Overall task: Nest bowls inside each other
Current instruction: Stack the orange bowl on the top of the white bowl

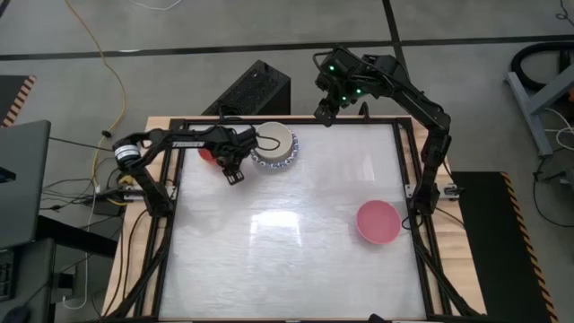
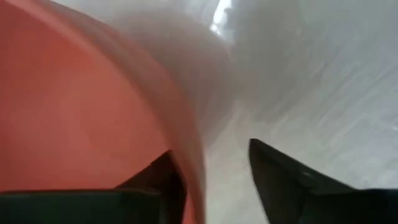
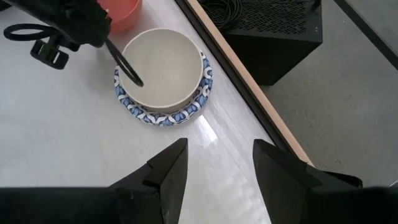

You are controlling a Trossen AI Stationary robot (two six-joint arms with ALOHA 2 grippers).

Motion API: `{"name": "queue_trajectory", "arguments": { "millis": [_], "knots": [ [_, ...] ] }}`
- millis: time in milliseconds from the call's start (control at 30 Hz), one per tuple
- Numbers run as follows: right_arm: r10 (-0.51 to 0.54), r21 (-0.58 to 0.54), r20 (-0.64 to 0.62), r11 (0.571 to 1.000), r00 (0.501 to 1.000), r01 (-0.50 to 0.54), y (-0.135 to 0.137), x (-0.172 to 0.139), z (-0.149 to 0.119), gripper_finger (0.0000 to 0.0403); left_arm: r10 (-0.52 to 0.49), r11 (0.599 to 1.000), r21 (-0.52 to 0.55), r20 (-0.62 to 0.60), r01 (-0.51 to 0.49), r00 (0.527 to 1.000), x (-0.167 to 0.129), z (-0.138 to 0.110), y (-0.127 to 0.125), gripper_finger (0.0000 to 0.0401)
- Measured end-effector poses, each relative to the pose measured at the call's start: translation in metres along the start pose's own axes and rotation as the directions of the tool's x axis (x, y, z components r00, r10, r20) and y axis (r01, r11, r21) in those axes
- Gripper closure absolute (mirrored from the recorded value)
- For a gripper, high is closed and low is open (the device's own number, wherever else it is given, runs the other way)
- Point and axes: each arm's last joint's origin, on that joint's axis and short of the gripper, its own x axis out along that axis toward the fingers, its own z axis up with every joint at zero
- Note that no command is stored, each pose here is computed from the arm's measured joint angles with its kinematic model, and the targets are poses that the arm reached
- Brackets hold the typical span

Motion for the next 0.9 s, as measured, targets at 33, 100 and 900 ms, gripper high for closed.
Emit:
{"name": "queue_trajectory", "arguments": {
  "millis": [33,100,900],
  "knots": [
    [0.0,0.0,-0.001,1.0,1.0,0.0,0.0,0.0,0.0,0.02,-0.012,1.0,0.0,-0.008,0.012,1.0,0.002,0.0,-0.001,0.0273],
    [0.0,-0.003,-0.003,1.0,1.0,0.0,0.0,0.0,0.0,0.02,-0.028,1.0,0.001,-0.018,0.028,0.999,0.005,0.001,-0.002,0.0324],
    [0.01,0.213,0.07,0.977,0.997,-0.025,-0.01,0.0,0.007,0.02,-0.181,0.932,0.362,0.467,0.0,0.865,-0.14,-0.056,-0.051,0.0401]
  ]
}}
